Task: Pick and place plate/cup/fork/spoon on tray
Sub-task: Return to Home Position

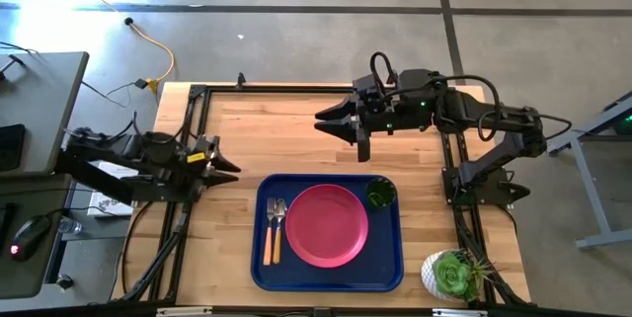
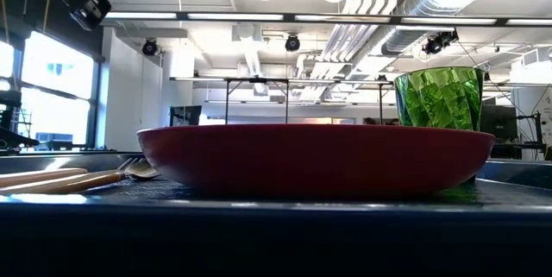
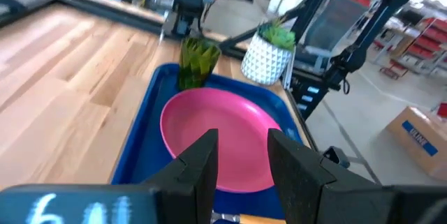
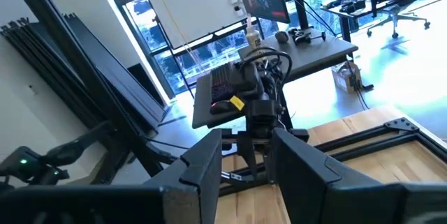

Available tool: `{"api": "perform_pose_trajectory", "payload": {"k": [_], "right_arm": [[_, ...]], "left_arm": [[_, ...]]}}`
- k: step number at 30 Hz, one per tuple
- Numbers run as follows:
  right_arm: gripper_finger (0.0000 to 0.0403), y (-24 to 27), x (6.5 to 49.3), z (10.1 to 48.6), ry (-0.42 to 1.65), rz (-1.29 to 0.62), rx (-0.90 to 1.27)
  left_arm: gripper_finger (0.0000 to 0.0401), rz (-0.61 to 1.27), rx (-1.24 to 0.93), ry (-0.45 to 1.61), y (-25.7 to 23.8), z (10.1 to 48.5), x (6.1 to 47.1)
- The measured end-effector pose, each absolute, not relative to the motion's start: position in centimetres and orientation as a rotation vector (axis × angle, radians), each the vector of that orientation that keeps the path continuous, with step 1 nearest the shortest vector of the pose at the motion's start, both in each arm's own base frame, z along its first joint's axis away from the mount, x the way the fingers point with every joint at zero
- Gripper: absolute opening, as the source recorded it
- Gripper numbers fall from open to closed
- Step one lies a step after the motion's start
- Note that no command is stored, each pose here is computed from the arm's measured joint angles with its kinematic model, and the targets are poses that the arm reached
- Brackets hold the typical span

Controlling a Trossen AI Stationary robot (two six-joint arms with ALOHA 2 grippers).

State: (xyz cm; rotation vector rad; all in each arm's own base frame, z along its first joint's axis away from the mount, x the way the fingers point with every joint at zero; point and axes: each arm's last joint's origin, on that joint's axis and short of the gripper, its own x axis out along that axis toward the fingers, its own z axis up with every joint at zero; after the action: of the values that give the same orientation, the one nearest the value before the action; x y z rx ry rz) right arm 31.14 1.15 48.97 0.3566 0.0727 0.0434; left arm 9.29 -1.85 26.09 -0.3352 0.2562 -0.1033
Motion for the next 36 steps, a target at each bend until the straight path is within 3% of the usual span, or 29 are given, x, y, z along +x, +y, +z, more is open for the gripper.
{"api": "perform_pose_trajectory", "payload": {"k": [15,27,36], "right_arm": [[0.0118,0.3,30.7,49.3,0.060,0.023,0.388],[0.0118,0.3,23.9,52.3,0.006,-0.014,0.207],[0.0118,0.9,17.8,52.3,0.137,-0.107,0.104]], "left_arm": [[0.0113,-0.133,-0.299,0.108,-1.4,21.4,7.4],[0.0113,-0.129,-0.315,0.110,-1.8,17.5,9.0],[0.0113,-0.102,-0.319,0.084,-1.7,17.2,9.2]]}}
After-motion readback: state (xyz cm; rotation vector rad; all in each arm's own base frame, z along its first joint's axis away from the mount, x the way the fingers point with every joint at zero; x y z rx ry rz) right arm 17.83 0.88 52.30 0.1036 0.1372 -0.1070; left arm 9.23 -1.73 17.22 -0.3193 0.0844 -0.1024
